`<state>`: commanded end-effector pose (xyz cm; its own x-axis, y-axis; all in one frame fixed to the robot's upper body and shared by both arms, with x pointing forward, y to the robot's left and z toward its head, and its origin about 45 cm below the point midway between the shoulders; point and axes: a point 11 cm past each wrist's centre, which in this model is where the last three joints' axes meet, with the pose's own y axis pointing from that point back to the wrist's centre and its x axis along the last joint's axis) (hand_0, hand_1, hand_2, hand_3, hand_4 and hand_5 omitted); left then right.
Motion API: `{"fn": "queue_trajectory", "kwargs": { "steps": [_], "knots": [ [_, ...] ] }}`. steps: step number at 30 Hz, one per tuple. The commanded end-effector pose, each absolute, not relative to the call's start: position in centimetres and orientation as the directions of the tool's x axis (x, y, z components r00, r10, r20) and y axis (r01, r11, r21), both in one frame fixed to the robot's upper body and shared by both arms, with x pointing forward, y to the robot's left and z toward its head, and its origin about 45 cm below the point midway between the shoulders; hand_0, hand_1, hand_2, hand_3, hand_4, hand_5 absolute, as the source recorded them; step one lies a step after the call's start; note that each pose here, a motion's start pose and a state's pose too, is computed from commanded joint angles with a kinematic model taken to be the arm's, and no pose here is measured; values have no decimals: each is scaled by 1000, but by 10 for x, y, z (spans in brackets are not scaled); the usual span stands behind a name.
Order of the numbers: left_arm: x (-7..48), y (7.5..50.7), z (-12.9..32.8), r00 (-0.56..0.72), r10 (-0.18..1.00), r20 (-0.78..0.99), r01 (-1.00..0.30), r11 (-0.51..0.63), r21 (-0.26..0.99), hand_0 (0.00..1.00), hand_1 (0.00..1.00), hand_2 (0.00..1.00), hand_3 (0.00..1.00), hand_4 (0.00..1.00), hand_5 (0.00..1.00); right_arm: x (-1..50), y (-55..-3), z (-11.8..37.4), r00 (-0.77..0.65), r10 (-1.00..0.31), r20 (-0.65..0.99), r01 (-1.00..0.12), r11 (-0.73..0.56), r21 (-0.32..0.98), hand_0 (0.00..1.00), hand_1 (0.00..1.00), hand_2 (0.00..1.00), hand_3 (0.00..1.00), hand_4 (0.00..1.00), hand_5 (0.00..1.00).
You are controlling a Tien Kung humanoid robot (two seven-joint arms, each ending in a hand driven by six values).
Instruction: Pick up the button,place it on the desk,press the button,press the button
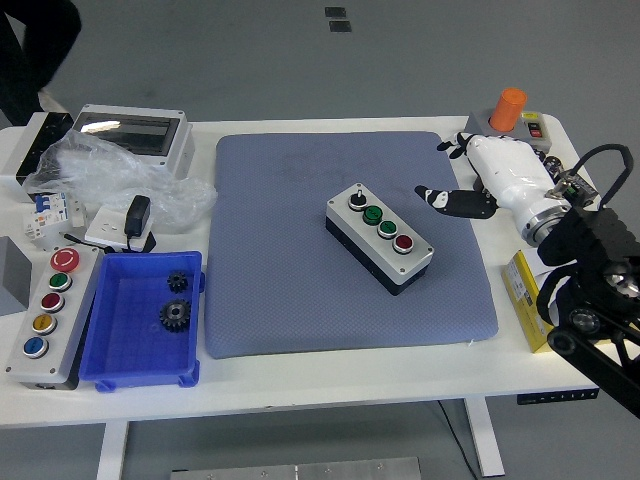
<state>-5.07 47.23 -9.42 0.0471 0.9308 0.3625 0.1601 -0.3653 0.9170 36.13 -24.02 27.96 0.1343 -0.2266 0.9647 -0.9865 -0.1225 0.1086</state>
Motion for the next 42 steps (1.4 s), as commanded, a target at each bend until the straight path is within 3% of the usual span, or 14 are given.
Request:
{"fn": "queue_trajectory", "kwargs": {
  "steps": [4, 5, 11, 25, 42],
  "knots": [
    [-52, 472, -94, 49, 931, 362, 162, -365, 917, 681, 698, 634, 640, 644, 367, 368, -230, 274, 144, -253, 957, -987, -109, 120, 854, 868, 930, 998, 998, 742],
    [-52, 472, -94, 50, 931, 361, 163, -365, 917, 682, 698, 633, 640, 641, 366, 371, -227, 272, 149, -257, 955, -987, -103, 126, 866, 966, 998, 998, 998, 775],
    [-51, 471, -95, 53, 931, 360, 161, -364, 917, 682, 698, 633, 639, 641, 369, 382, -210, 248, 222, -250, 942, -975, -82, 208, 856, 998, 998, 998, 998, 800],
    [-50, 471, -95, 58, 931, 360, 157, -364, 918, 681, 698, 630, 633, 622, 371, 385, -187, 220, 325, -187, 927, -945, -116, 307, 842, 998, 998, 998, 998, 827],
    [-54, 466, -97, 63, 936, 347, 163, -353, 921, 681, 698, 624, 621, 584, 355, 388, -195, 173, 425, -151, 892, -905, -50, 423, 840, 966, 998, 998, 998, 837]
  ]
}}
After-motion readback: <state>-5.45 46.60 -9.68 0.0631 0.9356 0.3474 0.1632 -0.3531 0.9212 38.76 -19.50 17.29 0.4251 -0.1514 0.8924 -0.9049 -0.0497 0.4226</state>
